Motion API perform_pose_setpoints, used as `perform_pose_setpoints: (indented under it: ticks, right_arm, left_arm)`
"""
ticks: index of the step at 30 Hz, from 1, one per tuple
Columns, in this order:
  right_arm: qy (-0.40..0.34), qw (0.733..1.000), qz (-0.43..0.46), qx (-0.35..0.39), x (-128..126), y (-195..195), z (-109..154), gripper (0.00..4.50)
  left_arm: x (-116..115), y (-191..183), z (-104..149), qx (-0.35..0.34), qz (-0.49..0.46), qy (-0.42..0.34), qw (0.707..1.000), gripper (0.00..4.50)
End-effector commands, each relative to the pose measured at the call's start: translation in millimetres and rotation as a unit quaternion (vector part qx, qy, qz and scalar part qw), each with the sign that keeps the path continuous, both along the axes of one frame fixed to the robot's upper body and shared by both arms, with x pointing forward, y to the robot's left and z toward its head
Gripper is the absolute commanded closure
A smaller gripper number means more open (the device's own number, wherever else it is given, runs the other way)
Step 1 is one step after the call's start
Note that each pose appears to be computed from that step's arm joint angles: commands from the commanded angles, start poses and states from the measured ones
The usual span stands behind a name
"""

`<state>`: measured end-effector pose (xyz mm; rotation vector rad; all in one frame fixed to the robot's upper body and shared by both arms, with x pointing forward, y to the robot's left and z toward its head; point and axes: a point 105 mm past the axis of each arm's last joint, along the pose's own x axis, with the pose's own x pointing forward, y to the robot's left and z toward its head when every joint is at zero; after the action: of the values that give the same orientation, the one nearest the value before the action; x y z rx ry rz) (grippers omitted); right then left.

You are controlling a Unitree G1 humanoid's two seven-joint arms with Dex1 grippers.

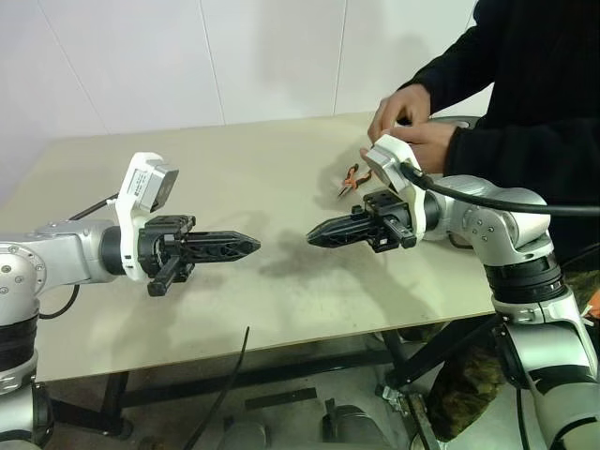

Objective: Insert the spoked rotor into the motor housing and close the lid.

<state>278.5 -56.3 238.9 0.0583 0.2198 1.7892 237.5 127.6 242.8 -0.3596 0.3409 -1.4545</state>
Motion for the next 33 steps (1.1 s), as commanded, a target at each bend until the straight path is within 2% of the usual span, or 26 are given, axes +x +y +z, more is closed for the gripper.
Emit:
perform_pose_setpoints:
  ticks: [1,8,15,21,33]
  right_arm:
    - [-0.018,0.998,0.046,0.039,-15,21,20,4.50]
    - [-0.023,0.994,0.078,0.068,-21,51,29,4.50]
    - [-0.026,0.996,0.054,0.072,-9,42,34,4.50]
    - [-0.028,0.997,0.043,0.060,-6,37,26,4.50]
    - [-0.050,0.998,0.005,0.037,10,26,18,4.50]
  left_arm:
    - [2,-17,9,-0.027,-0.026,-0.024,0.999,4.48]
    - [-2,-45,8,-0.048,-0.063,-0.030,0.996,4.48]
    - [4,-16,6,-0.029,-0.011,-0.021,0.999,4.48]
    - [9,-2,8,-0.015,0.029,-0.035,0.999,4.48]
    - [16,6,5,0.001,0.053,-0.053,0.997,4.48]
